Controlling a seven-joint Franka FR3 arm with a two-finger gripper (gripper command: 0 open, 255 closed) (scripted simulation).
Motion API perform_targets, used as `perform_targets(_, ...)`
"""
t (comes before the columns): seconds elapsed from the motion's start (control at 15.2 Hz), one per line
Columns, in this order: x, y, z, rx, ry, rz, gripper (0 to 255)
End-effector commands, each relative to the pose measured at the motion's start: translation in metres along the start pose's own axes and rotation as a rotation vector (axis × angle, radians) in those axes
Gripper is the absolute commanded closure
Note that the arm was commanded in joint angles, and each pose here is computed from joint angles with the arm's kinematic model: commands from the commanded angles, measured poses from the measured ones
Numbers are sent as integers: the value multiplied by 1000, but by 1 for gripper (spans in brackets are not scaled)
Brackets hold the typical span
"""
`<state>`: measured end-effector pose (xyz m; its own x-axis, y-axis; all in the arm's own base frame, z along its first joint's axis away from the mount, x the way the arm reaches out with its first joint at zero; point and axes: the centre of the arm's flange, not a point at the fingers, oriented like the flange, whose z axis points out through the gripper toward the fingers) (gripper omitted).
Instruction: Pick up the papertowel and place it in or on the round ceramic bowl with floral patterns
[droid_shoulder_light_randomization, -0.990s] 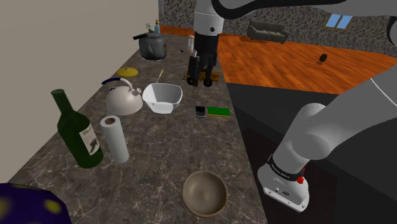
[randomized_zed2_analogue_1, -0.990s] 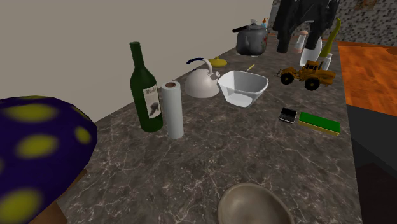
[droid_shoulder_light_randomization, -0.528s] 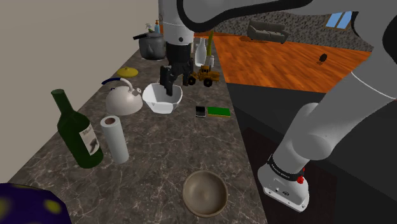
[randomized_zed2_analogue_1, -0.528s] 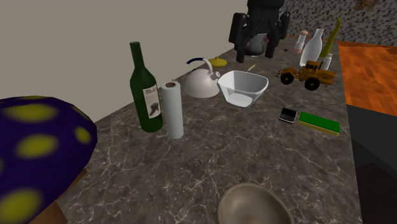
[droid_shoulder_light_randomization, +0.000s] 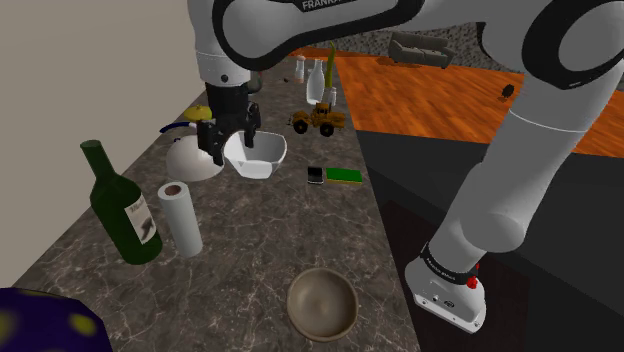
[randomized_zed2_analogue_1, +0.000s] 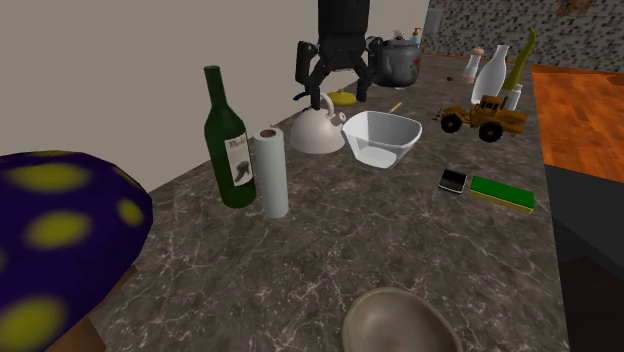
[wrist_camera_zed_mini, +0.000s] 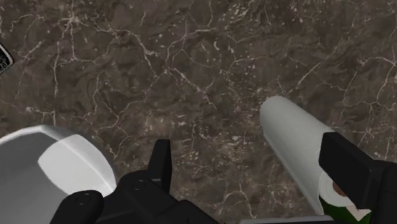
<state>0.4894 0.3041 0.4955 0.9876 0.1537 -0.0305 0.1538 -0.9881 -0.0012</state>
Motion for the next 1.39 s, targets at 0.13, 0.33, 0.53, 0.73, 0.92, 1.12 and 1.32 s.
perform_targets(0.13, 34, -41, 16, -4, 1, -4, 0)
perform_targets(0.33, 58, -70, 27, -7, 2, -7, 0)
perform_targets(0.53, 83, -100, 38, -11, 3, -11, 0)
perform_targets(0.73, 97, -117, 50, -13, 3, -13, 0)
perform_targets(0.92, 97, -117, 66, -13, 3, -13, 0)
perform_targets(1.12, 97, -117, 82, -13, 3, -13, 0)
perform_targets(1.32, 97, -117, 85, -13, 3, -13, 0)
